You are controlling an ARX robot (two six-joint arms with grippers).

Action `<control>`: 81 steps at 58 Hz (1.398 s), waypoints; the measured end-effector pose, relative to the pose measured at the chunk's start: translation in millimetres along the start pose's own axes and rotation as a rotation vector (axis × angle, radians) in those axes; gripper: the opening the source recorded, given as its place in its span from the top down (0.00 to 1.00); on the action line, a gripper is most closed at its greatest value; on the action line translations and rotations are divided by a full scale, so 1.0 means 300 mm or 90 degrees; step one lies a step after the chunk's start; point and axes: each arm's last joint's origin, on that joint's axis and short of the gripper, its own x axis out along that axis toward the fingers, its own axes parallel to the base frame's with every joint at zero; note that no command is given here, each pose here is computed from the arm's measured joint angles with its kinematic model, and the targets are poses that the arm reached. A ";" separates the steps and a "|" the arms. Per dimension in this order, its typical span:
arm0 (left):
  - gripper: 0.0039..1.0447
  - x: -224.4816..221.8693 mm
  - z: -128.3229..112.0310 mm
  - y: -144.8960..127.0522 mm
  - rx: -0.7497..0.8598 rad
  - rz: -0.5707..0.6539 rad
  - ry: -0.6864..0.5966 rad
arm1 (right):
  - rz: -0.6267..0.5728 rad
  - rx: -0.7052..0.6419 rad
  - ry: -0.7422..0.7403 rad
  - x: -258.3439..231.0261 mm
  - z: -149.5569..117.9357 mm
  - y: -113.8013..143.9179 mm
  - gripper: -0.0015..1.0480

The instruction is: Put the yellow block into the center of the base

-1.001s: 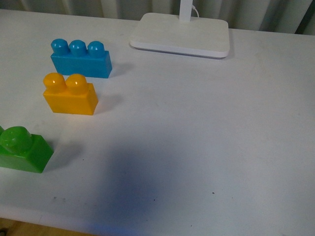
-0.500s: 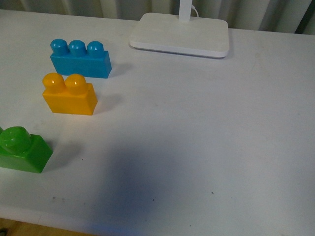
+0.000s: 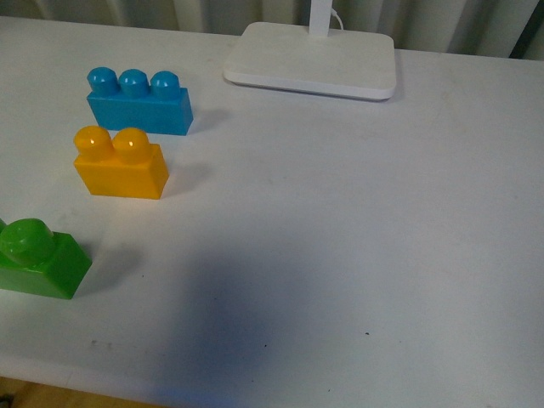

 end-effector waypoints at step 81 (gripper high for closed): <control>0.06 0.000 0.000 0.000 0.000 0.000 0.000 | 0.091 0.134 -0.001 0.100 -0.009 0.397 0.08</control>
